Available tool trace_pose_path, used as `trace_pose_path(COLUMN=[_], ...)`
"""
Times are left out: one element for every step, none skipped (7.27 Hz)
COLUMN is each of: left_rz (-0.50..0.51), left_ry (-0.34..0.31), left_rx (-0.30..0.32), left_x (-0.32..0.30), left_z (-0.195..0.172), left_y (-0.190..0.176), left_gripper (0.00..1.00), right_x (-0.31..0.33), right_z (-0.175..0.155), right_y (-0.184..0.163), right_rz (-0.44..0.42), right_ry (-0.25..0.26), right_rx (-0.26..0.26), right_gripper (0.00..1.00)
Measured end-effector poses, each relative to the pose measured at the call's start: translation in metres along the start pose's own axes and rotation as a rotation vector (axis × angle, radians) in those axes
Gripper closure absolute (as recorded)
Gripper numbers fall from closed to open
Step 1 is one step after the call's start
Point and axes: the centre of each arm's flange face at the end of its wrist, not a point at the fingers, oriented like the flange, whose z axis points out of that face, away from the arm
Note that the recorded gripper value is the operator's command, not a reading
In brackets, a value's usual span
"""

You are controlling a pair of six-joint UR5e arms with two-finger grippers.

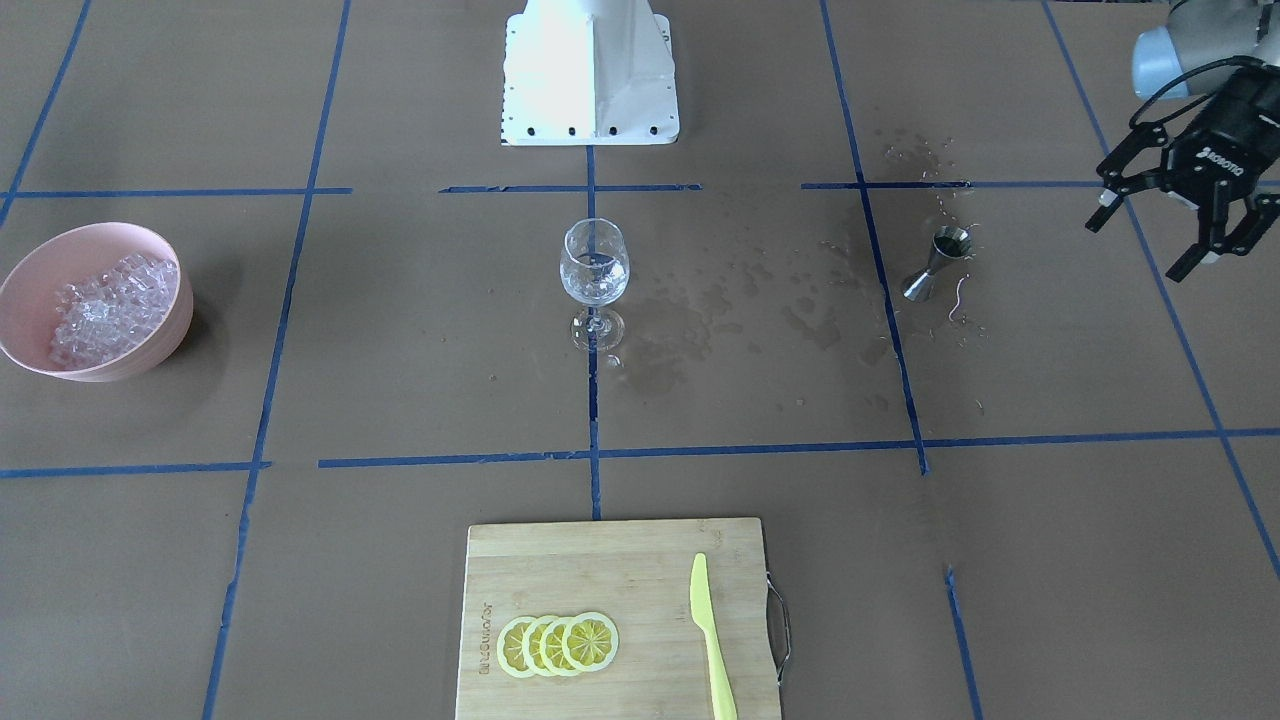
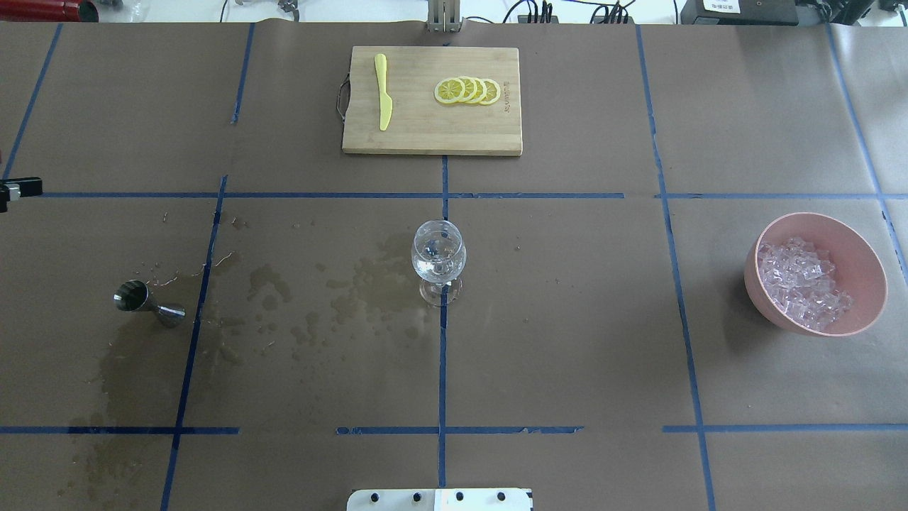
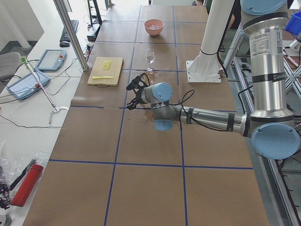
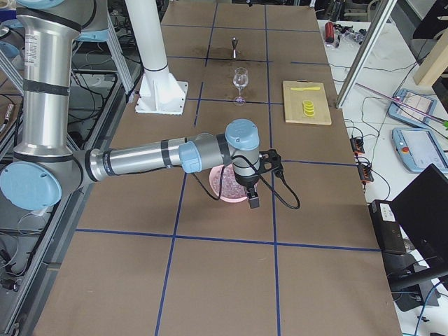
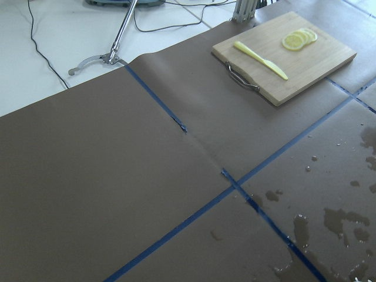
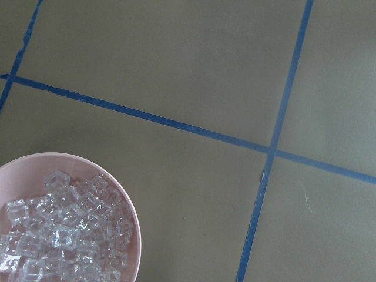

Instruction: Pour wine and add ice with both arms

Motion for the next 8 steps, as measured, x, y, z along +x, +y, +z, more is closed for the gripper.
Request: trace_pose_path(left_rz=[-0.025,-0.043,-0.059,-0.07,-0.076,-0.082,-0.088,-0.095], left_ry=[-0.015,-0.039,-0.075,-0.112,-0.147,-0.176,-0.201,-0.225], left_rx=[0.054,0.105,0.154,0.194,0.228,0.255,0.279,0.295], left_x=[0.021,0.039,0.057,0.075,0.094,0.113,0.13,0.141], left_z=[0.012,0.021,0.033,0.046,0.058,0.066,0.072,0.076], left_y=[0.012,0.027,0.046,0.064,0.083,0.102,0.122,0.141], left_gripper=[0.0,0.0,0.0,0.0,0.0,0.0,0.0,0.0], right_x=[0.0,0.001,0.002,0.004,0.005,0.005,0.005,0.005], right_z=[0.0,0.001,0.002,0.004,0.005,0.005,0.005,0.005], right_y=[0.0,0.002,0.006,0.011,0.014,0.014,0.015,0.015], right_rz=[0.001,-0.004,-0.014,-0.021,-0.023,-0.023,-0.024,-0.024], right_ry=[0.0,0.0,0.001,0.002,0.003,0.003,0.003,0.003], right_rx=[-0.001,0.005,0.019,0.028,0.031,0.032,0.032,0.032], right_gripper=[0.0,0.0,0.0,0.0,0.0,0.0,0.0,0.0])
